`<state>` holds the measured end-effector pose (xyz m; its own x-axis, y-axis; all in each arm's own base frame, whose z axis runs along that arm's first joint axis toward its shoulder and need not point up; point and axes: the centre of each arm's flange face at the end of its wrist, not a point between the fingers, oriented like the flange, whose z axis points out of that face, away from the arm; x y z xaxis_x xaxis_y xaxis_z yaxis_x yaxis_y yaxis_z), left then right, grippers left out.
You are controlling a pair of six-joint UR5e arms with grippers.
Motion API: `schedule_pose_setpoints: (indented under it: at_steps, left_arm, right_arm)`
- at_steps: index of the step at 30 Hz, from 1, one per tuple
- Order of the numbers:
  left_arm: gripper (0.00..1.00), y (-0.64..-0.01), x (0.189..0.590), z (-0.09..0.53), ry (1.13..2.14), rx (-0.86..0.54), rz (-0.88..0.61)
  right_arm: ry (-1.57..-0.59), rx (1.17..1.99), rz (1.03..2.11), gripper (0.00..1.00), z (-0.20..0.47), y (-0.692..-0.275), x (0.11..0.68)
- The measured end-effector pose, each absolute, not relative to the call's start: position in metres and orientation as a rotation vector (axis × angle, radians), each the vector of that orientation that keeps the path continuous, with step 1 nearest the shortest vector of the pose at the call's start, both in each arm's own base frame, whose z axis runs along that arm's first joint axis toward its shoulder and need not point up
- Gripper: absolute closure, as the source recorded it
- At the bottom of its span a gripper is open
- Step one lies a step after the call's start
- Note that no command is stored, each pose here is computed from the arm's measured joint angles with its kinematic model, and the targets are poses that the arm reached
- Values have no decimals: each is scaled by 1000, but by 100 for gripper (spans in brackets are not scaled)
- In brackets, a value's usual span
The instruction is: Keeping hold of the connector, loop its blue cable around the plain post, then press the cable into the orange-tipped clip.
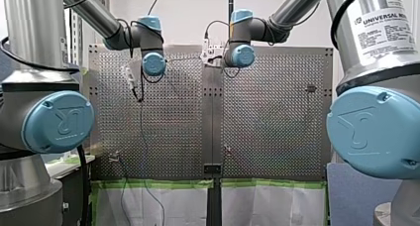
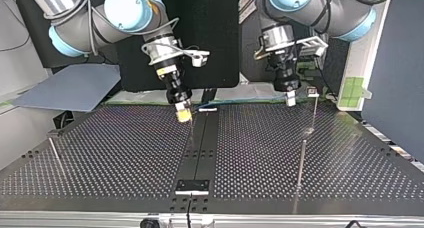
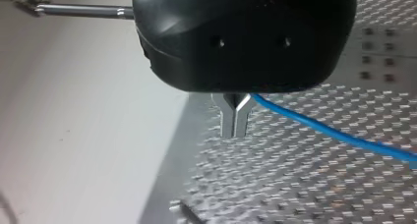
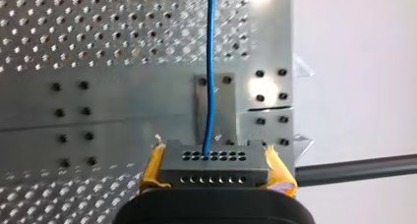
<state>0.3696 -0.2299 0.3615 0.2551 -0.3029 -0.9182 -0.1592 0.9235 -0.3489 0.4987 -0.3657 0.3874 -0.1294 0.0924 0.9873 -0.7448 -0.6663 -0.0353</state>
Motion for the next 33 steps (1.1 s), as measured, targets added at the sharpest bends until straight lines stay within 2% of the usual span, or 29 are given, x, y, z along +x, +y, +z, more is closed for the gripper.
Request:
schedule_pose_setpoints:
  at_steps: [7,14,24,33]
  left_arm:
    - [100,-205,375,402,1275,-438,-143]
    - [100,-185,391,425,1273,-439,-149]
    - [100,-157,419,455,1276,-423,-134]
    - [100,-133,456,467,1269,-411,-133]
  right_arm:
    - [-725,1612,1853,100,401,-365,502]
    - [-718,1662,1849,100,400,-370,511]
    - [-687,1684,1872,100,411,-383,532]
    - [-652,1663,1908,100,433,-392,545]
